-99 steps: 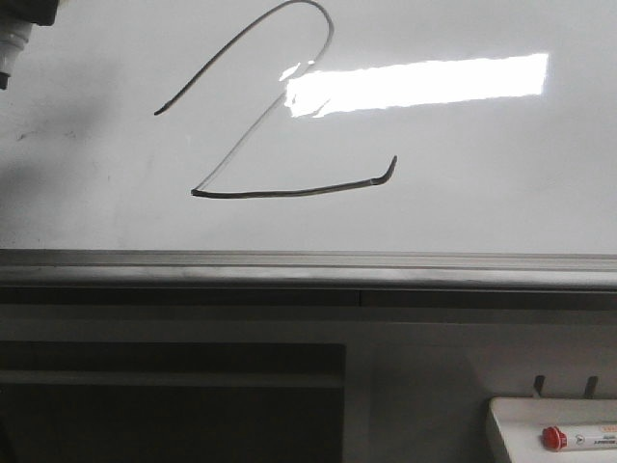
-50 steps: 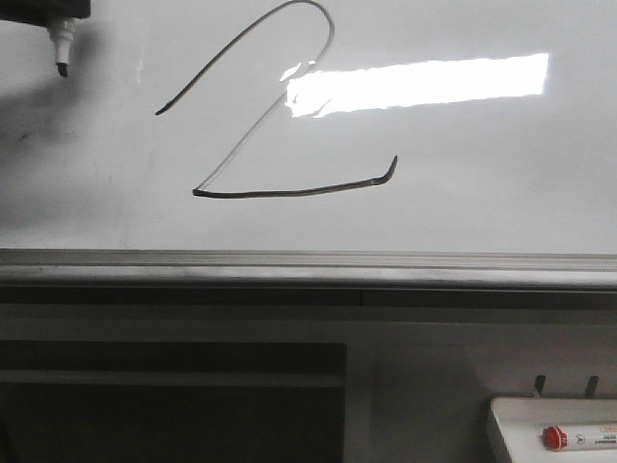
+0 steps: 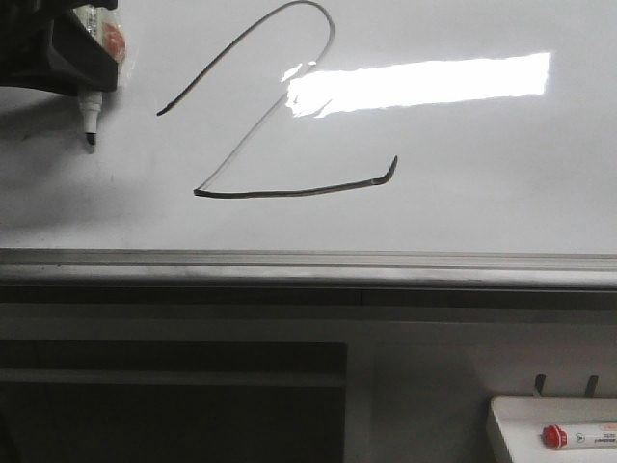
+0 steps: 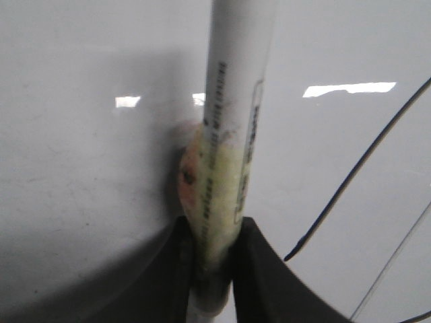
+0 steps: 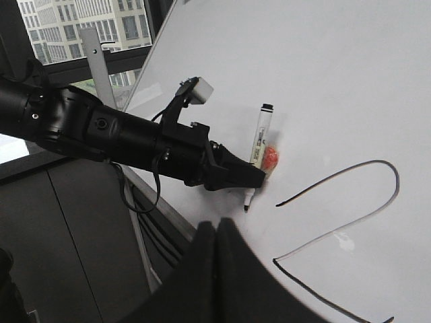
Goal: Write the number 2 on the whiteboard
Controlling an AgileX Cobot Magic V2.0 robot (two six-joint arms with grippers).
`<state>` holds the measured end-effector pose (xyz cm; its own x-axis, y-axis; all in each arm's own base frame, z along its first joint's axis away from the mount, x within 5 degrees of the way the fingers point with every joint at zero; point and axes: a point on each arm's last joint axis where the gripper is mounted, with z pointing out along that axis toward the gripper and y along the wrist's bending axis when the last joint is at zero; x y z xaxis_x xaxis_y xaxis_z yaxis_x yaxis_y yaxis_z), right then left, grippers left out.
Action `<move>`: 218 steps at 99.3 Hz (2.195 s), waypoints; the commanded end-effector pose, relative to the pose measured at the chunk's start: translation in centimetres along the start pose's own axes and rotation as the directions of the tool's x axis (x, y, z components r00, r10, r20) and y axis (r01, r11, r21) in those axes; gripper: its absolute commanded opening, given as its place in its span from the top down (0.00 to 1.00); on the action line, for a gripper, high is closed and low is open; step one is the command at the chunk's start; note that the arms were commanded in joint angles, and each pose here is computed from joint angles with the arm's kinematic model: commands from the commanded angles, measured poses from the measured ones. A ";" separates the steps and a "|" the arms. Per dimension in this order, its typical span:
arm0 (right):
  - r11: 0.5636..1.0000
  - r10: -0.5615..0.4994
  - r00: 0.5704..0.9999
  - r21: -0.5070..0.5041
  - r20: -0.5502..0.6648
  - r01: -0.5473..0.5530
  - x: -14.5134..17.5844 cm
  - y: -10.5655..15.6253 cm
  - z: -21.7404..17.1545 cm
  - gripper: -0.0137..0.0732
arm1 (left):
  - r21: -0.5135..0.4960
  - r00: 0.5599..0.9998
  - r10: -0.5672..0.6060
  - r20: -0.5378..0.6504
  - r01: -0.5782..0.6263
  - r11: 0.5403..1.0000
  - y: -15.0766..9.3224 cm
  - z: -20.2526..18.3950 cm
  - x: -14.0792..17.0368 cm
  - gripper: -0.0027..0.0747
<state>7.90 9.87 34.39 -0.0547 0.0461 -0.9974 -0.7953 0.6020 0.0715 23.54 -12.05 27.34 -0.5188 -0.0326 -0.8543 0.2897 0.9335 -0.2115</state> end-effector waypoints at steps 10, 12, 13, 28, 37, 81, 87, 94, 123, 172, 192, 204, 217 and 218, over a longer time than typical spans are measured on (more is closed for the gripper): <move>1.000 -0.001 0.999 0.021 0.036 0.001 -1.0 -0.2 -0.1 0.93 | -0.051 0.999 -0.037 -0.019 0.036 0.998 0.3 0.3 -0.2 0.99; 1.000 -0.001 0.999 0.021 0.036 0.001 -1.0 -0.2 -0.1 0.93 | -0.051 0.999 -0.043 -0.020 0.042 0.998 0.3 0.3 -0.2 0.99; 1.000 -0.001 0.999 0.021 0.036 0.001 -1.0 -0.2 -0.1 0.93 | -0.054 0.999 -0.048 -0.022 0.047 0.997 0.3 0.3 -0.2 0.99; 1.000 0.011 0.999 0.015 0.035 -0.012 -1.0 -0.1 -0.1 0.93 | -0.059 0.997 -0.070 -0.026 0.069 0.996 0.3 0.3 -0.1 0.93; 0.999 0.037 0.999 0.011 0.036 -0.038 -1.0 -0.1 -0.1 0.93 | -0.059 0.997 -0.070 -0.026 0.069 0.996 0.3 0.3 -0.1 0.77; 0.998 0.043 0.999 -0.048 0.009 -0.042 -0.7 0.5 -0.1 0.93 | -0.109 0.997 -0.073 -0.036 0.069 0.992 0.8 -0.2 -0.1 0.45; 0.997 0.045 0.999 -0.056 0.006 -0.044 -0.7 0.5 -0.1 0.93 | -0.111 0.997 -0.074 -0.025 0.071 0.991 0.8 -0.5 -0.3 0.43; 0.997 0.044 0.999 -0.068 0.000 -0.044 -0.7 0.7 -0.1 0.93 | -0.103 0.997 -0.076 -0.003 0.075 0.992 0.7 -1.2 -0.7 0.40; 0.998 0.045 0.999 -0.049 0.009 -0.044 -0.8 0.5 -0.1 0.93 | -0.030 0.976 -0.092 0.197 0.100 0.995 0.5 -7.1 -3.3 0.39; 0.967 -0.221 0.971 0.152 0.095 0.205 -0.3 -1.0 -2.1 0.93 | 0.007 0.896 -0.045 0.442 0.047 0.999 2.7 -19.8 0.0 0.99; 0.910 -0.241 0.957 0.381 0.163 0.165 1.9 -3.1 -4.0 0.93 | 0.133 0.880 -0.173 0.442 0.126 0.983 4.0 -21.1 5.0 0.99; 0.907 -0.241 0.959 0.387 0.151 0.167 2.7 -3.2 -4.2 0.93 | 0.179 0.868 -0.226 0.441 0.162 0.970 4.5 -21.3 6.6 0.99; 0.907 -0.241 0.959 0.387 0.152 0.167 2.7 -3.2 -4.2 0.93 | 0.183 0.866 -0.229 0.445 0.162 0.970 4.7 -21.2 7.4 0.99; 0.907 -0.241 0.959 0.387 0.152 0.167 2.7 -3.2 -4.2 0.93 | 0.183 0.866 -0.229 0.445 0.162 0.970 4.7 -21.2 7.4 0.99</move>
<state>7.57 5.19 30.27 0.1790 0.0115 -0.9838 -0.5462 0.8328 -0.0897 4.21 -0.15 29.12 -0.2039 -0.3873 -0.8991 0.2830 0.8559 -0.4329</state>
